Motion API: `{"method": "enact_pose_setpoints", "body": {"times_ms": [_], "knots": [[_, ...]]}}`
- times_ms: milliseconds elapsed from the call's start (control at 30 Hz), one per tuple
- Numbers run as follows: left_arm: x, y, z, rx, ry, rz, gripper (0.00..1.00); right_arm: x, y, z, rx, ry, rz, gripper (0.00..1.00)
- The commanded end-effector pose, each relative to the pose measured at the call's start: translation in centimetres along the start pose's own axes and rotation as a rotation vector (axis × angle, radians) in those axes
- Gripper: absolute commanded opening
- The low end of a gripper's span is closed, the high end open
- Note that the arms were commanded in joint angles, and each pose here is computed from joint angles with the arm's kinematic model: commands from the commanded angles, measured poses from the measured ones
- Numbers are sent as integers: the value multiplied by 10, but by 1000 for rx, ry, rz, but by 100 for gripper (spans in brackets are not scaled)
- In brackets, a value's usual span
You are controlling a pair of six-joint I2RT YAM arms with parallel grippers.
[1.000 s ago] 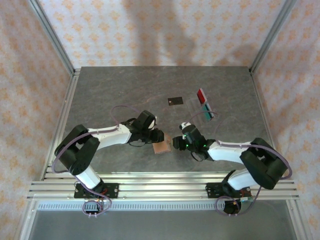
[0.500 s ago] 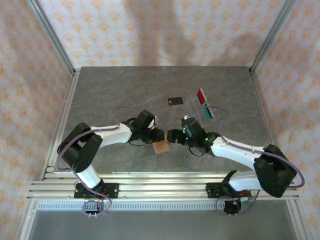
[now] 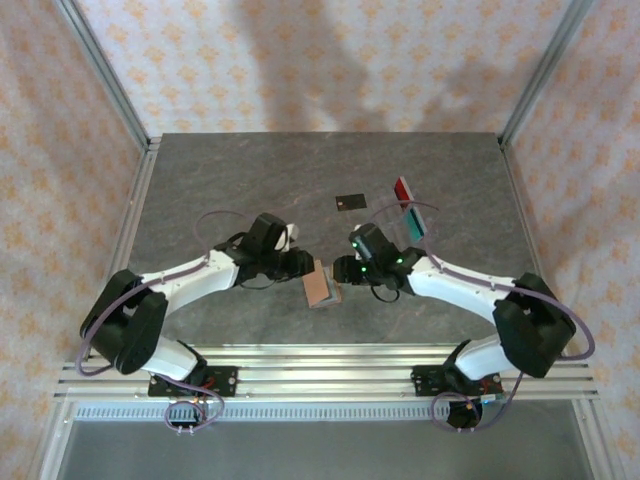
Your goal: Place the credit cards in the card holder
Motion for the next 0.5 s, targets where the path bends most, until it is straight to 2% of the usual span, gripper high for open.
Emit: {"method": "enact_pose_setpoints", "body": {"times_ms": [0, 467], "knots": [[21, 1, -12, 20, 34, 39, 25, 5, -2, 2, 25, 56, -50, 53], [29, -18, -1, -27, 37, 44, 24, 13, -22, 3, 78, 106, -108, 54]]}}
Point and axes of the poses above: each hand's point on the last joint's axis, 136 mm out from that joint toward the fingers, its own y axis back along the fingers, its own x axis along the line the jaws close on, z = x × y, the point moved 6 cm from there along y, back along the fingers, and after that the axes turned 5 degrees about y, right-handed, at the moved point
